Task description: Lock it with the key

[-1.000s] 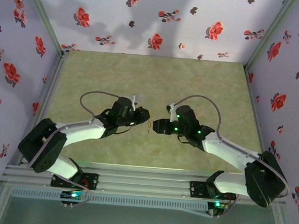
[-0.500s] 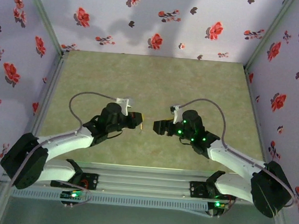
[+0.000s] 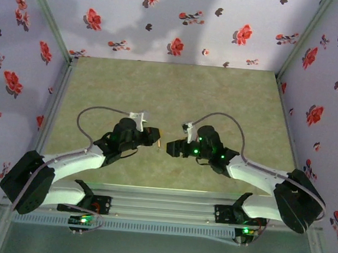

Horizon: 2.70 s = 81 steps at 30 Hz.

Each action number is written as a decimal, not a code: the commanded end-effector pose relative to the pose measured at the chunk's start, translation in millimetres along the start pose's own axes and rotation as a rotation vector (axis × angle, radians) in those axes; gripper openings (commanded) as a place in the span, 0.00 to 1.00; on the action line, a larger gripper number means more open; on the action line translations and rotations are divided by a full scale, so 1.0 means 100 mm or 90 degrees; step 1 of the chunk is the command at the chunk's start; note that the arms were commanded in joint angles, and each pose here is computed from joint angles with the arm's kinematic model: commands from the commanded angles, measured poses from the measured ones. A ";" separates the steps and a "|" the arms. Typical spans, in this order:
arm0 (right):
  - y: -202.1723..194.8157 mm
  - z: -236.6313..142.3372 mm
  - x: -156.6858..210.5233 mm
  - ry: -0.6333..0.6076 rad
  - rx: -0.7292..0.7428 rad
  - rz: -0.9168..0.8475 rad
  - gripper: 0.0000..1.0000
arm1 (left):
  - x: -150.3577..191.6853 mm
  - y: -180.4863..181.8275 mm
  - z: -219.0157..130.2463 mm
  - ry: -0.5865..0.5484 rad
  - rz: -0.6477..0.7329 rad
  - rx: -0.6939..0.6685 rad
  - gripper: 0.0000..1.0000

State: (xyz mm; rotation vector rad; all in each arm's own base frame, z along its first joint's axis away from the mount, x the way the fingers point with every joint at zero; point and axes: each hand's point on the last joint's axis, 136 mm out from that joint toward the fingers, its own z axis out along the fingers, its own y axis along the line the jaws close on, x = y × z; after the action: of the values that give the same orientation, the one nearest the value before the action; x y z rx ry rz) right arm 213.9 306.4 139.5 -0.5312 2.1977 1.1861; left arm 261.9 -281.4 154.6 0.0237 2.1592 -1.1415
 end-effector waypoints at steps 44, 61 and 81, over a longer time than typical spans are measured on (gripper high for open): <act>0.02 0.15 -0.05 -0.033 0.110 -0.079 0.47 | -0.09 -0.28 0.25 -0.028 -0.108 0.047 0.00; -0.02 0.10 -0.08 -0.048 0.129 -0.078 0.34 | -0.05 -0.42 0.22 -0.014 -0.094 0.059 0.00; -0.02 0.07 -0.10 -0.056 0.132 -0.083 0.24 | 0.01 -0.43 0.20 0.004 -0.070 0.049 0.00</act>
State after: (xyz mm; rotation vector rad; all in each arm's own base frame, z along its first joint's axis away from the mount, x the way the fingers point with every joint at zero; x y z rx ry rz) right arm 220.0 312.5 127.8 -0.5218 2.1936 0.9060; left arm 259.1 -317.2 154.4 -0.1036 2.2030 -1.2692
